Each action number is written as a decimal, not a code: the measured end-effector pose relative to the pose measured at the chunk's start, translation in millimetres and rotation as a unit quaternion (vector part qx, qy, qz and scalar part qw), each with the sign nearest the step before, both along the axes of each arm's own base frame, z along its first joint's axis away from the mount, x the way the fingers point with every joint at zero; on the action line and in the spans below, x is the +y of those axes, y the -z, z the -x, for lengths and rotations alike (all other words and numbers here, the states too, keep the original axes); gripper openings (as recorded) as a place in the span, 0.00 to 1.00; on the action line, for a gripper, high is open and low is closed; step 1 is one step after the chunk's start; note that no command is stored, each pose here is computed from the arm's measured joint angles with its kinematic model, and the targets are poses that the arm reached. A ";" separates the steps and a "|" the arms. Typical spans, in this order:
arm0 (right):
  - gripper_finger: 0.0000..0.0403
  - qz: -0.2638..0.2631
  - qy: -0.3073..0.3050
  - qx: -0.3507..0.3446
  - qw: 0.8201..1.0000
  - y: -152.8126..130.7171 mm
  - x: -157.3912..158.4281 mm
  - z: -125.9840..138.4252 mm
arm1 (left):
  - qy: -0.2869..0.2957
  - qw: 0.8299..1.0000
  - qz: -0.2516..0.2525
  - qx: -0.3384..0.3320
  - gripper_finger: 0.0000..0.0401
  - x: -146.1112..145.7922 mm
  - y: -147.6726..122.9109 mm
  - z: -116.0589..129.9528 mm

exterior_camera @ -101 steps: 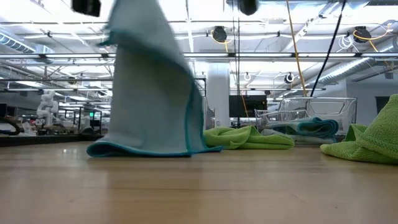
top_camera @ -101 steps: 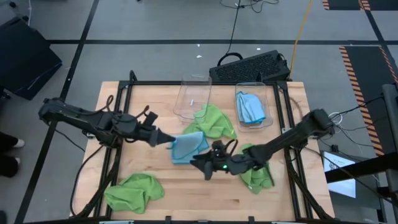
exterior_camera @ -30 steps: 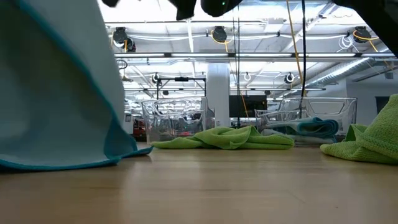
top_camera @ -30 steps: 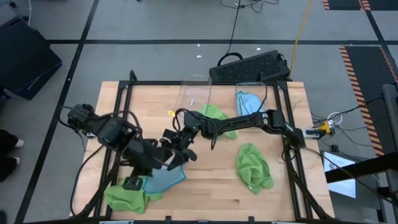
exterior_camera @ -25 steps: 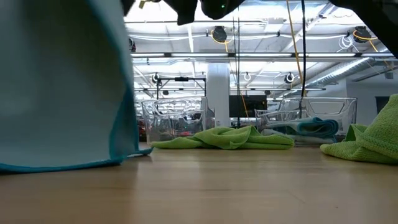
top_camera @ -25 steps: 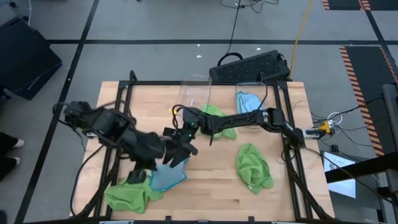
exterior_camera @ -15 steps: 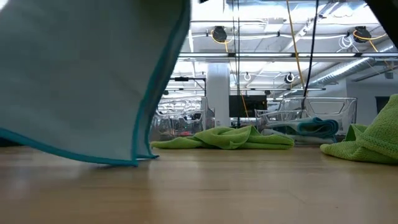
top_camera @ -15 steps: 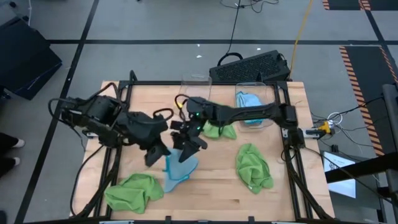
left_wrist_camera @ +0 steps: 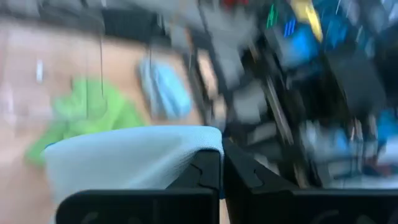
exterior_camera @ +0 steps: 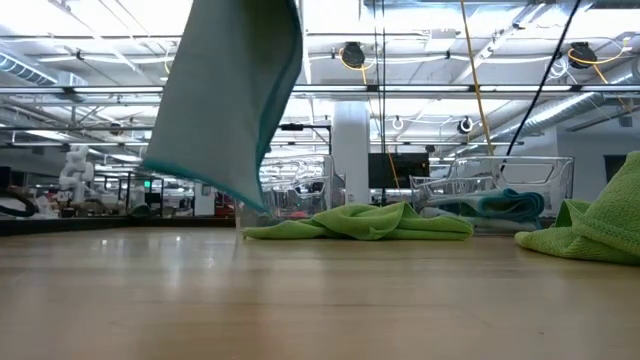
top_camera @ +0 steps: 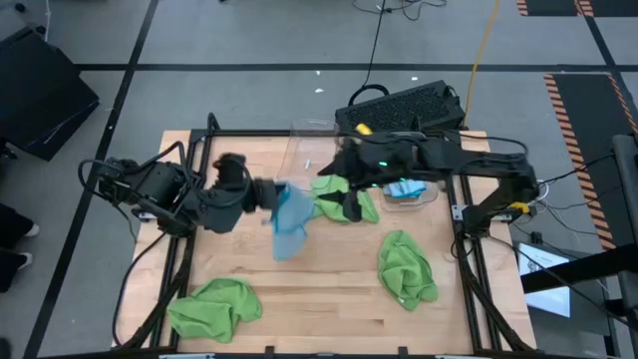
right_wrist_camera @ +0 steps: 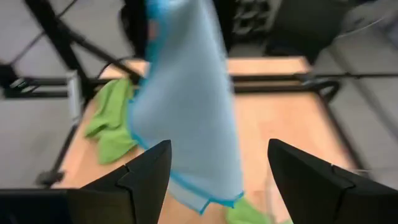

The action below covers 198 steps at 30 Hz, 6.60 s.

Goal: Fold microfiber towels
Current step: Fold the blue microfiber towel

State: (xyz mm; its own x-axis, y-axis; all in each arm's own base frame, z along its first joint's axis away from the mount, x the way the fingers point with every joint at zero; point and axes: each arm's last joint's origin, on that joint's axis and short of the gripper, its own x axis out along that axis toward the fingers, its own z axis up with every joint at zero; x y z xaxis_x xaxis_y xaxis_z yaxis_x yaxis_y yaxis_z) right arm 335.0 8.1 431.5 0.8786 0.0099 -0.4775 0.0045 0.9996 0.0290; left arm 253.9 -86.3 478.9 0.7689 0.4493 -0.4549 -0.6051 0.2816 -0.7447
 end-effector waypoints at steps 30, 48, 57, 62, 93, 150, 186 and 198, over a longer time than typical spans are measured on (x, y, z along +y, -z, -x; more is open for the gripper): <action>0.79 0.027 0.299 -0.231 0.925 85.5 33.4 -23.4 | 0.005 0.995 -0.090 0.035 0.01 85.3 9.7 -68.5; 0.84 0.074 0.377 -0.194 0.902 90.8 20.3 -19.5 | 0.070 0.993 -0.086 0.044 0.01 85.5 9.8 -69.5; 0.84 0.083 0.385 -0.169 0.903 96.3 14.2 -19.0 | 0.081 0.992 -0.080 0.045 0.01 87.3 10.0 -69.7; 0.84 0.106 0.398 -0.141 0.900 102.3 18.2 -16.1 | 0.069 0.993 -0.081 0.043 0.01 94.2 6.9 -65.3; 0.34 0.122 0.396 -0.111 0.903 108.7 21.0 -13.5 | 0.050 0.992 -0.105 0.056 0.01 104.6 -3.8 -43.0; 0.00 -0.268 0.019 -0.094 0.959 22.4 4.6 95.8 | 0.336 0.939 -0.071 -0.017 0.01 56.3 -19.6 -32.5; 0.00 -0.274 0.068 -0.017 0.959 40.8 14.3 93.9 | 0.192 0.970 -0.108 0.100 0.01 27.8 23.8 -56.3; 0.00 -0.335 -0.031 0.143 0.931 86.2 83.6 60.5 | 0.235 0.965 0.050 0.102 0.02 -78.5 128.3 -53.4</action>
State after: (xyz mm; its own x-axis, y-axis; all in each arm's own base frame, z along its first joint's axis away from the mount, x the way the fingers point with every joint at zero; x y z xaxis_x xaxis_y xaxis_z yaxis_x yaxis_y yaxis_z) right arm 274.5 91.7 345.3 0.7047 0.4356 -0.5601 0.0510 0.7562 0.6523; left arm 307.4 -164.8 350.6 0.7672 0.0185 -0.6411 -0.5649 0.4928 -0.6618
